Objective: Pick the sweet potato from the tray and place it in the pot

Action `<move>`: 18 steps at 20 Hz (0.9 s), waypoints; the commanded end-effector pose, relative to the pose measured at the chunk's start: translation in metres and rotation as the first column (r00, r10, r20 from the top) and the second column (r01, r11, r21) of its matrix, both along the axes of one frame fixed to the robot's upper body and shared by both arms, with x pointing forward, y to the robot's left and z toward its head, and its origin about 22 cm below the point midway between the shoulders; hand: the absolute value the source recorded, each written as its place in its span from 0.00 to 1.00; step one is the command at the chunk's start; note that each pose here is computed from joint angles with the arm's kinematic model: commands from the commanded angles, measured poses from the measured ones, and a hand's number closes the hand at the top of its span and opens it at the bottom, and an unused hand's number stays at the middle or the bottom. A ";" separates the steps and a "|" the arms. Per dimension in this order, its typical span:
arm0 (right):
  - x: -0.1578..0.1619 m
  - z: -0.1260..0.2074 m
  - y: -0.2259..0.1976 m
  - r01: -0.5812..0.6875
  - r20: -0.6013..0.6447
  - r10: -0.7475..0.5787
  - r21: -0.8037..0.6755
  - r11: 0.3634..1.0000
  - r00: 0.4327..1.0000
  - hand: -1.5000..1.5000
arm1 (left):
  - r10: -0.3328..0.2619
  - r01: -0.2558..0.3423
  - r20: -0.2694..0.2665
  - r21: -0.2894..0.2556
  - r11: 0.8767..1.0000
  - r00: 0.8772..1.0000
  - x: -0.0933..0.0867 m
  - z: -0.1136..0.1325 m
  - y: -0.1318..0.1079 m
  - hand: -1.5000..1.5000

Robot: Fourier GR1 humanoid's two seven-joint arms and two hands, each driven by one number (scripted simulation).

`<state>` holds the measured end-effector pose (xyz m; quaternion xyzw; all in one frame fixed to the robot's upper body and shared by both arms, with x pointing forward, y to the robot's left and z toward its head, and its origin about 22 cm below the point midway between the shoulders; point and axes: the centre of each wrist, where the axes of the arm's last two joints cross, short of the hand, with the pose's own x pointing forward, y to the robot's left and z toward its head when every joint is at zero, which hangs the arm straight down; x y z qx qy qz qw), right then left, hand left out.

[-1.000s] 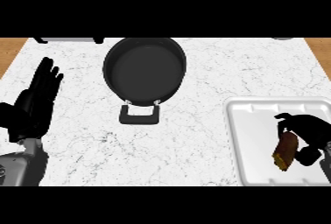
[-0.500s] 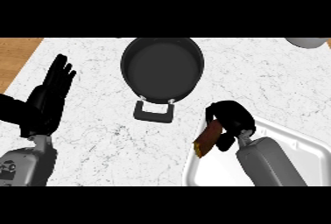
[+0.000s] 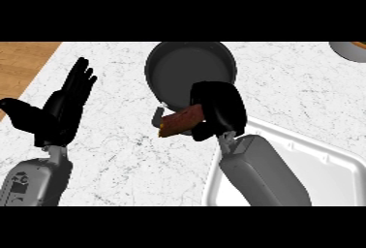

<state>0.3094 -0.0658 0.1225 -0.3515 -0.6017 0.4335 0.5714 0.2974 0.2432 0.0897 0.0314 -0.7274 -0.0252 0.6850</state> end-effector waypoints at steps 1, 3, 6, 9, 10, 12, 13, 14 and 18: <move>-0.004 0.041 0.027 0.120 0.203 -0.143 0.123 0.985 0.969 1.00 | -0.015 0.015 -0.011 -0.001 1.000 1.000 0.003 -0.003 -0.007 0.50; -0.005 0.056 0.041 0.177 0.285 -0.212 0.145 0.973 0.935 1.00 | -0.015 0.015 -0.018 0.002 1.000 1.000 0.006 -0.002 -0.006 0.50; -0.009 0.079 0.060 0.246 0.360 -0.316 0.227 0.942 0.878 1.00 | -0.008 0.008 0.000 0.004 1.000 1.000 0.009 0.001 -0.007 0.50; -0.007 0.084 0.077 0.321 0.395 -0.395 0.242 0.916 0.829 1.00 | -0.005 0.005 -0.007 0.004 1.000 1.000 0.011 0.000 -0.010 0.50; 0.000 0.085 0.078 0.365 0.374 -0.439 0.254 0.896 0.817 1.00 | -0.005 0.005 0.001 -0.003 1.000 1.000 0.010 0.004 -0.009 0.50; 0.000 0.091 0.086 0.377 0.390 -0.460 0.272 0.885 0.798 1.00 | -0.012 0.012 -0.009 0.000 1.000 1.000 0.013 0.004 -0.009 0.50; 0.005 0.087 0.086 0.395 0.377 -0.481 0.285 0.873 0.791 1.00 | -0.016 0.016 0.000 -0.001 1.000 1.000 0.012 0.001 -0.015 0.50; 0.007 0.086 0.088 0.392 0.377 -0.486 0.300 0.870 0.789 1.00 | -0.008 0.008 0.012 0.008 1.000 1.000 0.014 0.005 -0.010 0.50; 0.017 0.097 0.094 0.424 0.370 -0.533 0.337 0.840 0.761 1.00 | 0.003 -0.003 0.012 -0.011 1.000 1.000 0.017 0.008 -0.009 0.50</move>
